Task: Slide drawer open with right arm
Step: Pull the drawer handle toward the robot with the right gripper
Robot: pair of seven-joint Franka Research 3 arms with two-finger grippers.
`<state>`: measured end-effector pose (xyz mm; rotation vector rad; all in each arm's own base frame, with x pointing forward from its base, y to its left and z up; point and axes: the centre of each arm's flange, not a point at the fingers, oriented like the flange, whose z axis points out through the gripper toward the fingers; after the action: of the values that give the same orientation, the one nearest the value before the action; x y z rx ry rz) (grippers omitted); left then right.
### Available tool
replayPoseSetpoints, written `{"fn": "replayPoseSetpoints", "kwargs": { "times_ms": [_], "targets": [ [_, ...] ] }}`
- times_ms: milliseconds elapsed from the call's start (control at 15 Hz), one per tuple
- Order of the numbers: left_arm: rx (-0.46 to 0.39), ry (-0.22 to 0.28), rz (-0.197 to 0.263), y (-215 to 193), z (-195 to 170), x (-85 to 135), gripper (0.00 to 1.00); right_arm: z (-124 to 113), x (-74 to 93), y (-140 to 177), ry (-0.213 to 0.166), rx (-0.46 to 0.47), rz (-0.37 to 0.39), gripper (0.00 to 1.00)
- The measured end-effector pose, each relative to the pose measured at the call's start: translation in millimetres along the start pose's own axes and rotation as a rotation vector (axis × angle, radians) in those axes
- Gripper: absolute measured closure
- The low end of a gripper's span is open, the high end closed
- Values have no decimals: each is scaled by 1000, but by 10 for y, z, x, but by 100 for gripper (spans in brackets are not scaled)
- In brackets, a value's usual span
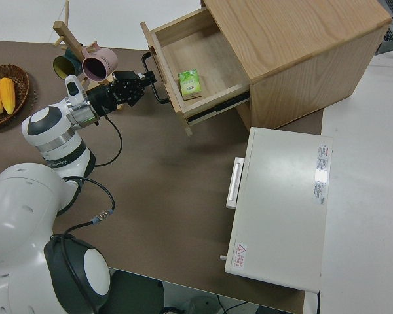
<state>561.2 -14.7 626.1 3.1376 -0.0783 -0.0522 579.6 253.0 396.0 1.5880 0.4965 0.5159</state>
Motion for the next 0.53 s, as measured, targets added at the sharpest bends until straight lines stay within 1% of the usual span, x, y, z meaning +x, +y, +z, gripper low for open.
{"fn": "replayPoseSetpoints", "kwargs": {
  "times_ms": [533],
  "targets": [
    [0, 0, 0, 0, 0, 0, 0, -325, 21, -48, 6, -4, -6, 83]
  ]
}}
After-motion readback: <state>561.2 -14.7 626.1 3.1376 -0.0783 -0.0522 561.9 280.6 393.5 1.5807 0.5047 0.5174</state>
